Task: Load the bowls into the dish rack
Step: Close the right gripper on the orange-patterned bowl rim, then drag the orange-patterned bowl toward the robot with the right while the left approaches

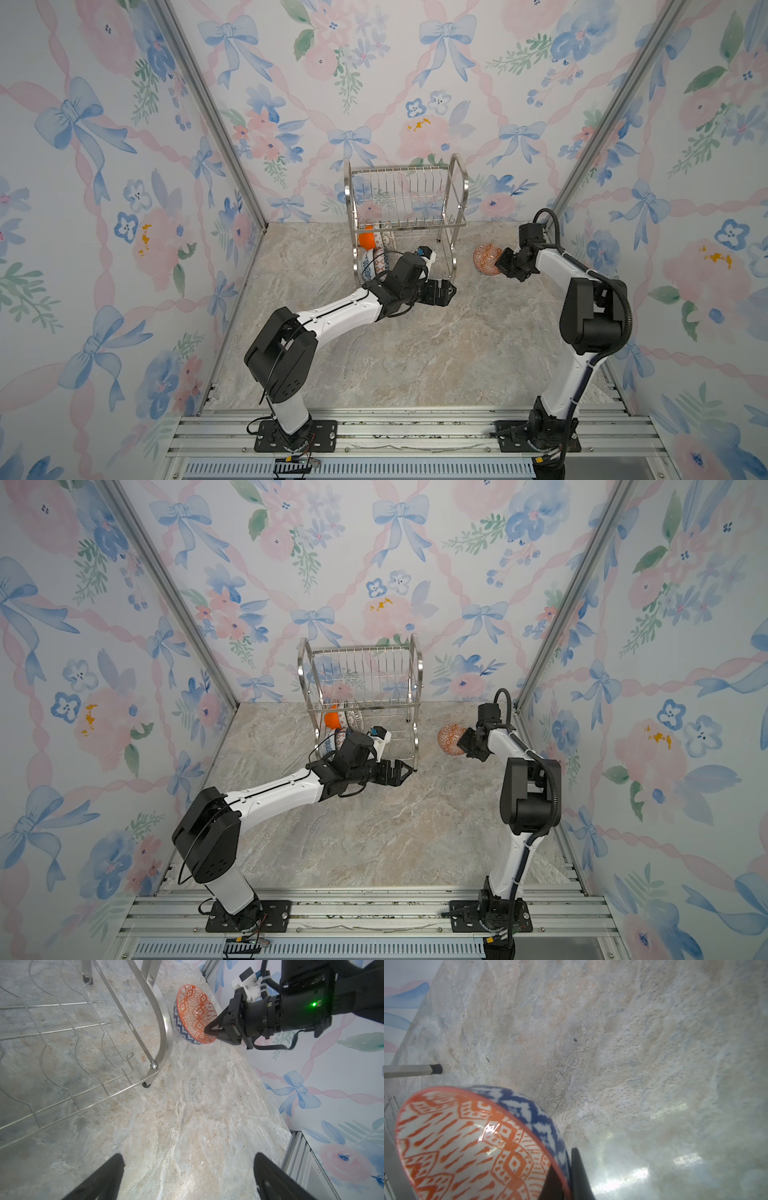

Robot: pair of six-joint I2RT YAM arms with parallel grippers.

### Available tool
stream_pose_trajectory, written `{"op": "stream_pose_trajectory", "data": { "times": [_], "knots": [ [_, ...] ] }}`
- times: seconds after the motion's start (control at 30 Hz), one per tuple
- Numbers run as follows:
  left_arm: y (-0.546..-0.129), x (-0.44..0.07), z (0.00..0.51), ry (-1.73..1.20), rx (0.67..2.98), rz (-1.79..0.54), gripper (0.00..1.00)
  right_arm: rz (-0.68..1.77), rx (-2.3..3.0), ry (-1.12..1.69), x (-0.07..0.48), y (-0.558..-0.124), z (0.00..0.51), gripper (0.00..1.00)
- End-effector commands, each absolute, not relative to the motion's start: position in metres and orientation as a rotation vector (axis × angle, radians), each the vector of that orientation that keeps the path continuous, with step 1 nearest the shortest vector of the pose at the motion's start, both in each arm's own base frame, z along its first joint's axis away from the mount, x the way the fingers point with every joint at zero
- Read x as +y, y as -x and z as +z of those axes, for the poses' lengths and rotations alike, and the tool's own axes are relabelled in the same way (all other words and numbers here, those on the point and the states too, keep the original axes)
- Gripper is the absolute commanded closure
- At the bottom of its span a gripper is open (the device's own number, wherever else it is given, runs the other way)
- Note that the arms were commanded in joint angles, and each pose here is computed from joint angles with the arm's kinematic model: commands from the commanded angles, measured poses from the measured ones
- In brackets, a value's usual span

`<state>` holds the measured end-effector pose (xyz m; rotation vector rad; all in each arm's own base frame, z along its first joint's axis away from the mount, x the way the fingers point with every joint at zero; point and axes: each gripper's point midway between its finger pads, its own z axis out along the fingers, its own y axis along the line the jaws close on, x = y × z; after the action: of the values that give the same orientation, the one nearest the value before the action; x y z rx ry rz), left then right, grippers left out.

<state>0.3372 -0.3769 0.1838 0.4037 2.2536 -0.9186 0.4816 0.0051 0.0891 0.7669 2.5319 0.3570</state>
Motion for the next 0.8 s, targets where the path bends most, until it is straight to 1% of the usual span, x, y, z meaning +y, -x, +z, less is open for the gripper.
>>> {"op": "stream_pose_trajectory", "data": {
  "times": [0.0, 0.43, 0.6, 0.77],
  "knots": [
    [-0.330, -0.371, 0.190, -0.420, 2.235, -0.897, 0.02, 0.390, 2.506, -0.680, 0.018, -0.468, 0.116, 1.00],
    [-0.315, -0.351, 0.187, -0.378, 2.234, -0.877, 0.02, 0.445, 2.594, -0.464, 0.081, -0.370, 0.126, 1.00],
    [-0.309, -0.343, 0.179, -0.361, 2.246, -0.863, 0.02, 0.475, 2.649, -0.369, 0.112, -0.335, 0.117, 1.00],
    [-0.306, -0.336, 0.176, -0.330, 2.248, -0.865, 0.02, 0.530, 2.672, -0.255, 0.146, -0.311, 0.107, 1.00]
  ]
}}
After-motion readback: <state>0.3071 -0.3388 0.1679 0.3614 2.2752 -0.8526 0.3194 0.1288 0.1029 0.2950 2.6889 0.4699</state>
